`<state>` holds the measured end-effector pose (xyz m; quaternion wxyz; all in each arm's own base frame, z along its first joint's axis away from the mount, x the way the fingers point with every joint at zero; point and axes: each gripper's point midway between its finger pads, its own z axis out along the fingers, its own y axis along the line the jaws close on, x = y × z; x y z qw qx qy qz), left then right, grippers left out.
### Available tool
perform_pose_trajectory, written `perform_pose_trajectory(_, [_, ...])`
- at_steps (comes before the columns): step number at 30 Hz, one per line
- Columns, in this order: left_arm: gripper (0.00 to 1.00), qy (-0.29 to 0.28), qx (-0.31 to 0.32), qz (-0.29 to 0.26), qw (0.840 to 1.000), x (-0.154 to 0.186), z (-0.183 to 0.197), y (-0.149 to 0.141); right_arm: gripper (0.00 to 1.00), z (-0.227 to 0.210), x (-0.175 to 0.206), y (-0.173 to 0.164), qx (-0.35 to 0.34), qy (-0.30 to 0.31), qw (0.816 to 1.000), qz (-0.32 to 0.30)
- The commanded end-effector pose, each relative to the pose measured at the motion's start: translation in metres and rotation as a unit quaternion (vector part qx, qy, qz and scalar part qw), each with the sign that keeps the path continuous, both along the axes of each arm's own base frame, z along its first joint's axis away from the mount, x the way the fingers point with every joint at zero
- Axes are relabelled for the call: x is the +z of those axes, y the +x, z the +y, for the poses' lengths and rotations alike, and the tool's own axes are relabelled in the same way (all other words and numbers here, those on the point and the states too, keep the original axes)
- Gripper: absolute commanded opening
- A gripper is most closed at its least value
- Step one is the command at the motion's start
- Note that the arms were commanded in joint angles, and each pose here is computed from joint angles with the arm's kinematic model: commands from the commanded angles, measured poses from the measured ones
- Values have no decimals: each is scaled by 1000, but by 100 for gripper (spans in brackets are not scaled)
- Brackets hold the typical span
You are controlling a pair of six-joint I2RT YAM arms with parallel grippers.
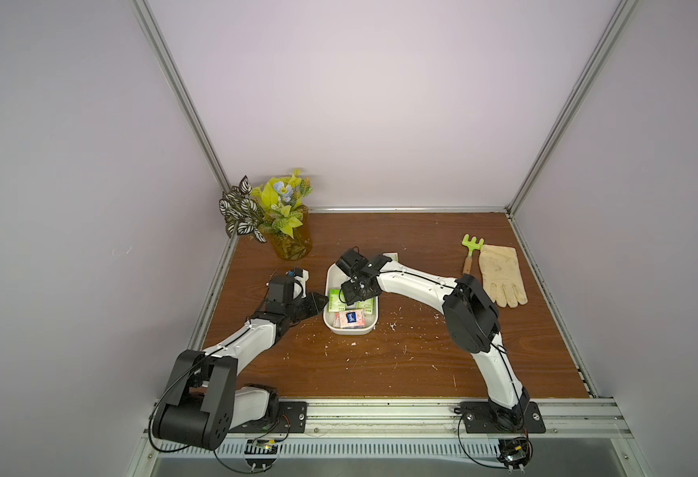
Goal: Take the pocket tissues out of the storage box
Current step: Pick up the pocket tissues from the storage box.
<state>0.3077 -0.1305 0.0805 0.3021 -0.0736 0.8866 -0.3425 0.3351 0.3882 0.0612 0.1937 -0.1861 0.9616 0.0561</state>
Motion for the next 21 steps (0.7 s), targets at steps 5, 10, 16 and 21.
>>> perform_pose_trajectory(5, [21, 8, -4, -6, 1000, 1, 0, -1, 58, 2, 12, 0, 4, 3, 1000, -11])
perform_pose_trajectory(10, [20, 8, -3, -7, 1000, 2, 0, -1, 56, 3, 32, 4, 1, 11, 1000, -26])
perform_pose_trajectory(16, [20, 9, -2, -5, 1000, -1, 0, -2, 56, 3, 71, 11, -1, 28, 998, -56])
perform_pose_trajectory(21, [20, 8, -1, -4, 1000, -1, 1, -2, 56, -2, 106, 21, -6, 44, 996, -76])
